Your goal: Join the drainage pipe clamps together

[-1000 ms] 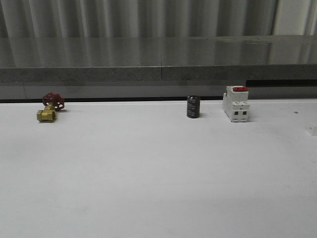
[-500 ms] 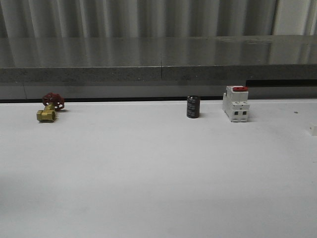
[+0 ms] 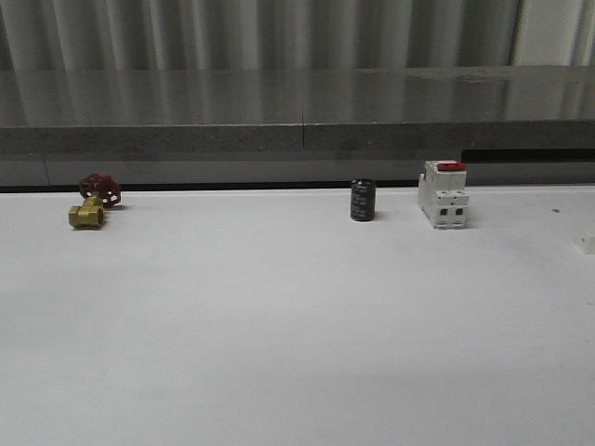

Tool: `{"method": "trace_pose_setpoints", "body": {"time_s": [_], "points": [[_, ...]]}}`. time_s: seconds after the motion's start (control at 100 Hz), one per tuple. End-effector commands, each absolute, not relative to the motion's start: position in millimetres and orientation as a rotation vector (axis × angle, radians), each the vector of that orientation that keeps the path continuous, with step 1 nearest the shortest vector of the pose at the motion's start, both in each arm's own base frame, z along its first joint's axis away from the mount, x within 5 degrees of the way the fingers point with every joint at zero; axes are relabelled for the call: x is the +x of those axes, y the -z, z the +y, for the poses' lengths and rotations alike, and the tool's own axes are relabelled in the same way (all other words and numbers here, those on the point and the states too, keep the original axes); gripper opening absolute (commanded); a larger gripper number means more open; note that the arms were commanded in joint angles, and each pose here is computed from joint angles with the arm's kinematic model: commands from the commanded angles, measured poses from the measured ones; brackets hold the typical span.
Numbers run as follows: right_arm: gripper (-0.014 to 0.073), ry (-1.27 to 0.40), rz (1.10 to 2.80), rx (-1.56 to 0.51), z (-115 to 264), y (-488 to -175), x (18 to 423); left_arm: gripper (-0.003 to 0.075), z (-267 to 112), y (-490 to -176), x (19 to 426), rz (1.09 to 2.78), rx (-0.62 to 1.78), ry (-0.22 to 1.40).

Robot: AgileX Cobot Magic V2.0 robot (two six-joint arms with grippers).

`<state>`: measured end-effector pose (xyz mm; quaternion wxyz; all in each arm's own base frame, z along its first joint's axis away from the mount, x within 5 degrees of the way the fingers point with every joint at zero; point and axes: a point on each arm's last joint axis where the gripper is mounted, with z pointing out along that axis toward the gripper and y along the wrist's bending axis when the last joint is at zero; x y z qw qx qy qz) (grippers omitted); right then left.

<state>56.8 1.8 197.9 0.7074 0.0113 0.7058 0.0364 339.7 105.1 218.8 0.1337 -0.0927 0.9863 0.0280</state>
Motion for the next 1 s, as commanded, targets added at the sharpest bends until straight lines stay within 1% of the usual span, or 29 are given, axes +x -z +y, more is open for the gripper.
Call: {"method": "trace_pose_setpoints", "body": {"time_s": [0.0, 0.1, 0.22, 0.47, 0.86, 0.99], "points": [[-0.0065, -0.070, 1.457, 0.006, 2.2, -212.8, 55.2, 0.0608, 112.2, -227.8, 349.7, 2.773, -0.275, -0.092], [-0.0065, -0.070, 1.457, 0.006, 2.2, -212.8, 55.2, 0.0608, 115.7, -215.0, 360.0, 2.793, -0.246, -0.069], [-0.0065, -0.070, 1.457, 0.006, 2.2, -212.8, 55.2, 0.0608, 117.3, -207.5, 374.5, 2.790, -0.224, -0.025], [-0.0065, -0.070, 1.457, 0.006, 2.2, -212.8, 55.2, 0.0608, 123.9, -196.2, 394.5, 2.793, -0.202, -0.030], [-0.0065, -0.070, 1.457, 0.006, 2.2, -212.8, 55.2, 0.0608, 126.0, -172.9, 399.8, 2.840, -0.199, -0.020], [-0.0065, -0.070, 1.457, 0.006, 2.2, -212.8, 55.2, 0.0584, 125.9, -164.7, 399.8, 2.868, -0.201, -0.010]]}}
